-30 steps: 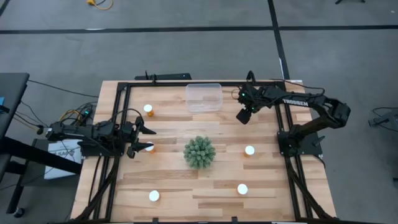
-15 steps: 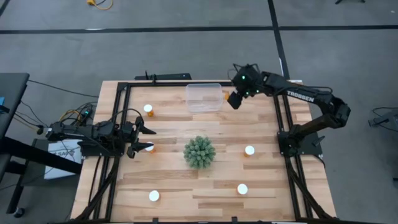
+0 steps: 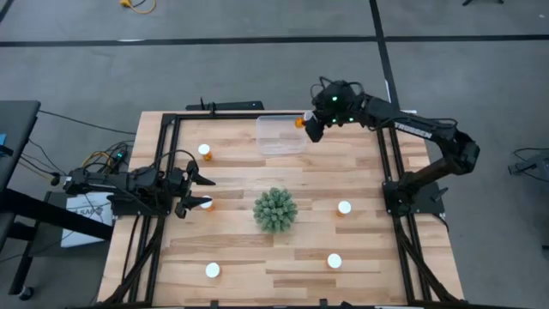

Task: Pick and place pill bottles into a basket
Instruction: Put the orange pill bottle into the transparent bin

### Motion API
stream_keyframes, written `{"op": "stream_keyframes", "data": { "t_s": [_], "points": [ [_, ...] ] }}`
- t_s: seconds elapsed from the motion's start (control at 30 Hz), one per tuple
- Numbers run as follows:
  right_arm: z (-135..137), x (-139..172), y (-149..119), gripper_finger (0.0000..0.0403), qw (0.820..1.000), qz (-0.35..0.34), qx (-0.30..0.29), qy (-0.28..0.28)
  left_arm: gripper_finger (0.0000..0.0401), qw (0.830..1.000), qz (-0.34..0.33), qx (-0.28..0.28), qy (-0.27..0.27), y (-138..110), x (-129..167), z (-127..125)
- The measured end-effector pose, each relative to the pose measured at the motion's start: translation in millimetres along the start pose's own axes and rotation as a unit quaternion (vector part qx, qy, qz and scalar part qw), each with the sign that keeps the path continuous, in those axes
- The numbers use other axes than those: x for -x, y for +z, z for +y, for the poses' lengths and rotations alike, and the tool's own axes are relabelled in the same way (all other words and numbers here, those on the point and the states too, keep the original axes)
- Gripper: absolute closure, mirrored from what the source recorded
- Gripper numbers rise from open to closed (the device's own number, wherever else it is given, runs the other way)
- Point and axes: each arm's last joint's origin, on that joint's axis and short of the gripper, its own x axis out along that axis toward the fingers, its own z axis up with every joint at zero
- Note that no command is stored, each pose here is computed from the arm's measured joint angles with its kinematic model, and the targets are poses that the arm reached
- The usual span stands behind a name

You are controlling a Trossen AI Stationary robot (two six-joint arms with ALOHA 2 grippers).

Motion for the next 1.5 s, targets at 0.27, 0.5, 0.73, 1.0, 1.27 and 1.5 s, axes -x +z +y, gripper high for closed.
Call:
{"op": "stream_keyframes", "data": {
  "t_s": [0.27,0.5,0.73,1.0,1.27,1.5],
  "points": [
    [10.4,-38.6,5.1,0.0211,0.997,0.064,0.032,0.011,0.0147,1.0,0.0,0.0,0.0,0.0,0.0,0.0],
    [9.2,-59.5,13.1,0.021,0.992,0.109,0.068,-0.01,0.0147,1.0,0.0,0.0,0.0,0.0,0.0,0.0],
    [7.3,-80.6,10.3,0.0209,0.983,0.159,0.09,-0.01,0.0147,1.0,0.0,0.0,0.0,0.1,0.0,0.0],
    [5.7,-92.9,3.2,0.0209,0.977,0.186,0.101,-0.007,0.0147,1.0,0.0,0.0,0.0,0.1,0.0,0.0],
    [0.8,-92.0,3.3,0.0207,0.978,0.188,0.096,-0.003,0.0147,1.0,0.0,0.0,0.0,0.0,0.0,0.0],
    [6.5,-91.7,1.2,0.0207,0.975,0.196,0.104,0.023,0.0147,1.0,0.0,0.0,0.0,0.1,0.0,0.0]
  ]
}}
